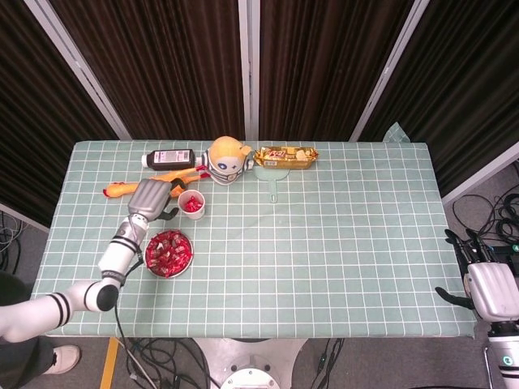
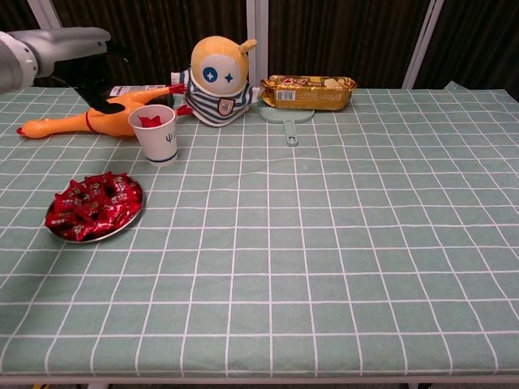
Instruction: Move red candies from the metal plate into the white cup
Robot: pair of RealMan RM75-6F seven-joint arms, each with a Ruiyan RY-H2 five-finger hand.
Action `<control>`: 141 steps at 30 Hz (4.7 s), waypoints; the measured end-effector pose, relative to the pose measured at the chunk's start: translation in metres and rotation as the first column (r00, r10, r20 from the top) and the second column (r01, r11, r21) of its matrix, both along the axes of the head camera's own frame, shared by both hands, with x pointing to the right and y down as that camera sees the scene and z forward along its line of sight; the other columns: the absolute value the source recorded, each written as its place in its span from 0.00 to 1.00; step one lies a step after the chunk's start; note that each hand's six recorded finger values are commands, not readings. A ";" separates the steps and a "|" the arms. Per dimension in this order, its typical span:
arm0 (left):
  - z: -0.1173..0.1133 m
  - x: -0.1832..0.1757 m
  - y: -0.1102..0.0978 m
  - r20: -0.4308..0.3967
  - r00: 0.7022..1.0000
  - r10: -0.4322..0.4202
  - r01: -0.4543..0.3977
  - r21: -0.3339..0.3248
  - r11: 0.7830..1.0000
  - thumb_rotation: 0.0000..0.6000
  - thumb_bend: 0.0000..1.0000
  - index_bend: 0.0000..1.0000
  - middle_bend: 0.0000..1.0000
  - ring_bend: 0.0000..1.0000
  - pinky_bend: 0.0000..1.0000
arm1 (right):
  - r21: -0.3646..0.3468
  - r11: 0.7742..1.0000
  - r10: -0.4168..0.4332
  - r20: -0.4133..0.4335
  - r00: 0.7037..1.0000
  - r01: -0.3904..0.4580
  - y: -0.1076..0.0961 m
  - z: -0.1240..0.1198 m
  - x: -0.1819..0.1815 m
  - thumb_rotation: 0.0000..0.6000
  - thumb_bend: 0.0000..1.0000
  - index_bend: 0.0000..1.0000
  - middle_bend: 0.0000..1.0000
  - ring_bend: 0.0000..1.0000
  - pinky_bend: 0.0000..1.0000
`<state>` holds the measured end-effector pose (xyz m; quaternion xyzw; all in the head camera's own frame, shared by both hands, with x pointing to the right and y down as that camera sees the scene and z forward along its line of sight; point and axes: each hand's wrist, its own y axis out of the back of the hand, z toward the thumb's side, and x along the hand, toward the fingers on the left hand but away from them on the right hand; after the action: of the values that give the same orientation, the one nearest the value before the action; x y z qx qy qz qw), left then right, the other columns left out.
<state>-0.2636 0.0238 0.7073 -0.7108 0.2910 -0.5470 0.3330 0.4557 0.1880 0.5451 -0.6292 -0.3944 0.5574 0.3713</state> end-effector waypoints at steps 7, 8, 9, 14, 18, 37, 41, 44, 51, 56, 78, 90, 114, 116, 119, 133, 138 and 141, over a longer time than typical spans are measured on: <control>-0.005 -0.053 0.040 0.042 0.998 -0.045 0.045 0.011 0.999 1.00 0.31 0.45 0.99 0.96 1.00 | -0.003 1.000 -0.005 0.005 1.000 0.005 0.000 0.002 -0.002 1.00 0.03 0.03 0.21 0.01 0.20; -0.004 -0.059 0.048 0.056 0.998 -0.041 0.041 0.008 0.999 1.00 0.31 0.45 0.98 0.96 1.00 | -0.003 1.000 -0.008 0.007 1.000 0.008 0.000 0.002 -0.002 1.00 0.03 0.03 0.21 0.01 0.20; -0.004 -0.063 0.053 0.066 0.997 -0.035 0.035 0.005 0.999 1.00 0.31 0.46 0.99 0.96 1.00 | -0.002 1.000 -0.010 0.008 1.000 0.010 0.000 0.002 -0.003 1.00 0.03 0.03 0.21 0.01 0.20; 0.006 -0.071 0.072 0.120 0.993 0.014 -0.010 -0.036 0.999 1.00 0.31 0.46 0.99 0.96 1.00 | -0.001 1.000 -0.020 0.013 1.000 0.020 0.000 0.002 -0.006 1.00 0.03 0.03 0.21 0.01 0.21; 0.014 -0.069 0.088 0.131 0.990 0.047 -0.037 -0.075 0.997 1.00 0.31 0.46 0.99 0.96 1.00 | -0.002 1.000 -0.016 0.012 1.000 0.016 0.001 0.001 -0.005 1.00 0.03 0.03 0.21 0.01 0.21; 0.040 -0.067 0.120 0.156 0.987 0.038 -0.016 -0.143 0.990 1.00 0.30 0.47 0.99 0.96 1.00 | -0.003 1.000 -0.023 0.009 1.000 0.023 -0.001 0.001 -0.007 1.00 0.03 0.03 0.21 0.01 0.21; 0.042 -0.065 0.122 0.153 0.987 0.046 -0.023 -0.148 0.989 1.00 0.30 0.48 0.99 0.96 1.00 | -0.003 1.000 -0.022 0.009 1.000 0.023 -0.001 0.001 -0.007 1.00 0.03 0.03 0.21 0.01 0.21; 0.041 -0.061 0.122 0.146 0.988 0.051 -0.031 -0.140 0.990 1.00 0.30 0.48 0.99 0.96 1.00 | -0.002 1.000 -0.021 0.008 1.000 0.021 0.000 0.001 -0.007 1.00 0.03 0.03 0.21 0.01 0.21; 0.034 -0.053 0.123 0.131 0.989 0.067 -0.052 -0.118 0.992 1.00 0.30 0.48 0.99 0.96 1.00 | -0.005 1.000 -0.021 0.004 1.000 0.021 0.000 0.001 -0.007 1.00 0.03 0.03 0.21 0.01 0.21; 0.040 -0.053 0.124 0.145 0.987 0.074 -0.055 -0.134 0.989 1.00 0.30 0.48 0.99 0.96 1.00 | -0.004 1.000 -0.017 0.002 1.000 0.017 0.000 0.000 -0.006 1.00 0.03 0.03 0.21 0.01 0.21; 0.048 -0.057 0.123 0.145 0.988 0.056 -0.038 -0.129 0.991 1.00 0.33 0.59 1.00 0.96 1.00 | 0.000 1.000 -0.018 -0.001 1.000 0.018 0.000 -0.002 -0.007 1.00 0.03 0.03 0.21 0.01 0.21; 0.003 -0.044 0.084 0.030 0.999 0.017 -0.016 -0.024 1.000 1.00 0.34 0.59 1.00 0.96 1.00 | 0.002 1.000 -0.020 0.001 1.000 0.020 -0.001 -0.001 -0.007 1.00 0.03 0.03 0.21 0.01 0.21; 0.008 0.046 -0.021 -0.021 0.999 0.042 -0.044 -0.065 0.997 1.00 0.34 0.57 0.99 0.96 1.00 | 0.002 1.000 -0.004 -0.005 1.000 0.004 -0.001 -0.002 -0.003 1.00 0.03 0.03 0.21 0.01 0.21; 0.013 0.049 -0.023 -0.008 0.999 0.038 -0.039 -0.078 0.996 1.00 0.34 0.57 0.99 0.96 1.00 | 0.003 1.000 -0.003 -0.005 1.000 0.003 -0.001 -0.002 -0.002 1.00 0.03 0.03 0.21 0.01 0.21; 0.019 0.050 -0.025 0.018 0.999 0.044 -0.042 -0.086 0.995 1.00 0.34 0.56 0.99 0.96 1.00 | 0.004 1.000 0.001 -0.008 1.000 -0.001 -0.001 -0.003 -0.001 1.00 0.03 0.03 0.21 0.01 0.21; 0.027 0.047 -0.026 0.078 0.996 0.043 -0.036 -0.079 0.996 1.00 0.34 0.42 0.98 0.96 1.00 | 0.008 1.000 0.007 -0.008 1.000 -0.007 0.001 -0.004 0.001 1.00 0.03 0.03 0.21 0.01 0.21; 0.013 0.042 -0.025 0.047 0.999 0.018 -0.015 -0.044 0.999 1.00 0.34 0.32 0.95 0.94 1.00 | 0.010 1.000 0.007 -0.005 1.000 -0.007 0.001 -0.005 0.002 1.00 0.03 0.03 0.21 0.01 0.21; -0.001 0.032 -0.023 0.013 1.000 -0.016 0.016 -0.002 1.000 1.00 0.32 0.31 0.86 0.83 1.00 | 0.010 1.000 0.007 -0.006 1.000 -0.007 0.001 -0.005 0.003 1.00 0.03 0.03 0.21 0.01 0.21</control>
<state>-0.2312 0.0003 0.7063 -0.7053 0.2940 -0.5545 0.3295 0.4588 0.1892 0.5398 -0.6244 -0.3983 0.5586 0.3735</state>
